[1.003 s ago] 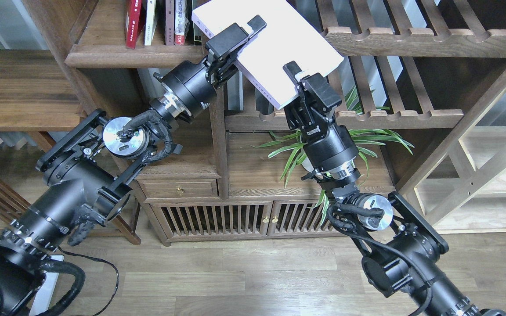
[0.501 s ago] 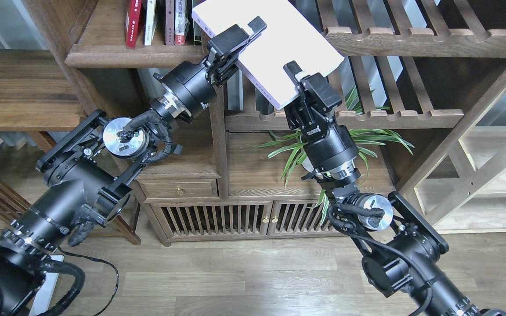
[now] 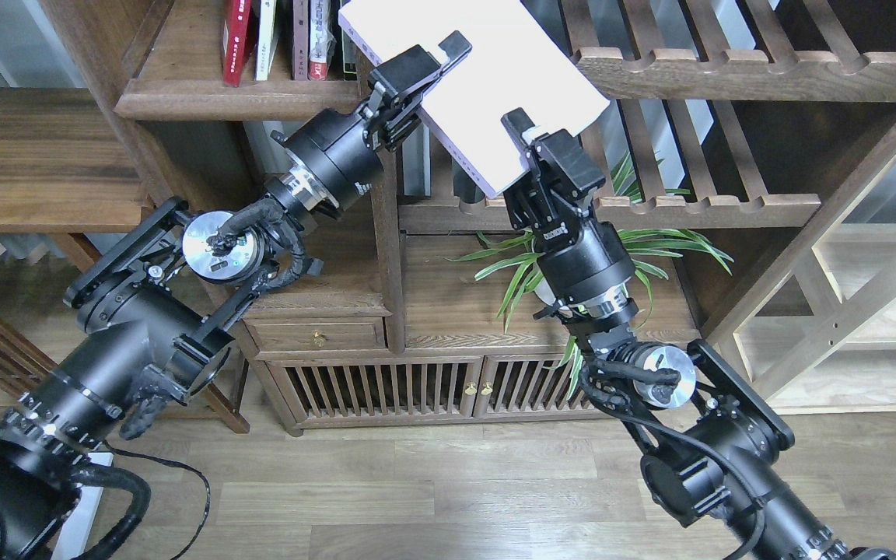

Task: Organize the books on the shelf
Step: 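Hold the white book with both grippers at its lower corners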

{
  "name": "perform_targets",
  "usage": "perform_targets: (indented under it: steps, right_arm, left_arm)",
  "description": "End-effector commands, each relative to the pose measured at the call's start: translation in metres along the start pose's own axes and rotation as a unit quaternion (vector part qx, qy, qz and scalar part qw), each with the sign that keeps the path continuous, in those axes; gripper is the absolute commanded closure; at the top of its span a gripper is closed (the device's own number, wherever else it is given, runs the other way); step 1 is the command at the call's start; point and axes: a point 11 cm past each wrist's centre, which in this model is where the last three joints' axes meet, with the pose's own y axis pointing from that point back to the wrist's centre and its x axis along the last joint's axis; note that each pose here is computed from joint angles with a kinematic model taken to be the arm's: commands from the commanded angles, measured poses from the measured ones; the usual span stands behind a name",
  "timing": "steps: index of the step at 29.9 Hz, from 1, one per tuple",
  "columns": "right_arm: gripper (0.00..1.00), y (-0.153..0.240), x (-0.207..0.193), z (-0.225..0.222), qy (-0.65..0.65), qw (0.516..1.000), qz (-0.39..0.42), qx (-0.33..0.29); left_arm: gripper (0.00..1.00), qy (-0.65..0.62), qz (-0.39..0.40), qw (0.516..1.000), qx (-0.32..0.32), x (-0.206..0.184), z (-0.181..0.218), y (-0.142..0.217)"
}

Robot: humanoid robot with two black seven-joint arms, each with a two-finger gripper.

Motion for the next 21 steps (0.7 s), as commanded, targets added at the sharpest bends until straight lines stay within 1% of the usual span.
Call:
perform_targets:
  steps: [1, 8, 12, 21]
  right_arm:
    - [0.96, 0.0000, 0.0000, 0.0000, 0.000, 1.000, 0.000, 0.000]
    - [0.95, -0.0002, 0.0000, 0.0005, -0.001, 1.000, 0.000, 0.000]
    - [0.93, -0.0003, -0.0005, -0.0010, 0.000, 1.000, -0.001, 0.002]
    - [0.79, -0.0006, -0.0018, -0.0049, 0.002, 1.000, -0.003, 0.008]
  left_arm:
    - [0.79, 0.000, -0.002, 1.000, 0.000, -0.0005, 0.0001, 0.0000]
    - [0.89, -0.001, -0.008, 1.000, -0.001, -0.0016, -0.0003, 0.0003]
    - [0.94, -0.003, -0.017, 1.000, -0.001, -0.0028, -0.0005, 0.0012]
    - [0.95, -0.003, -0.020, 1.000, 0.000, -0.0038, -0.0008, 0.0011]
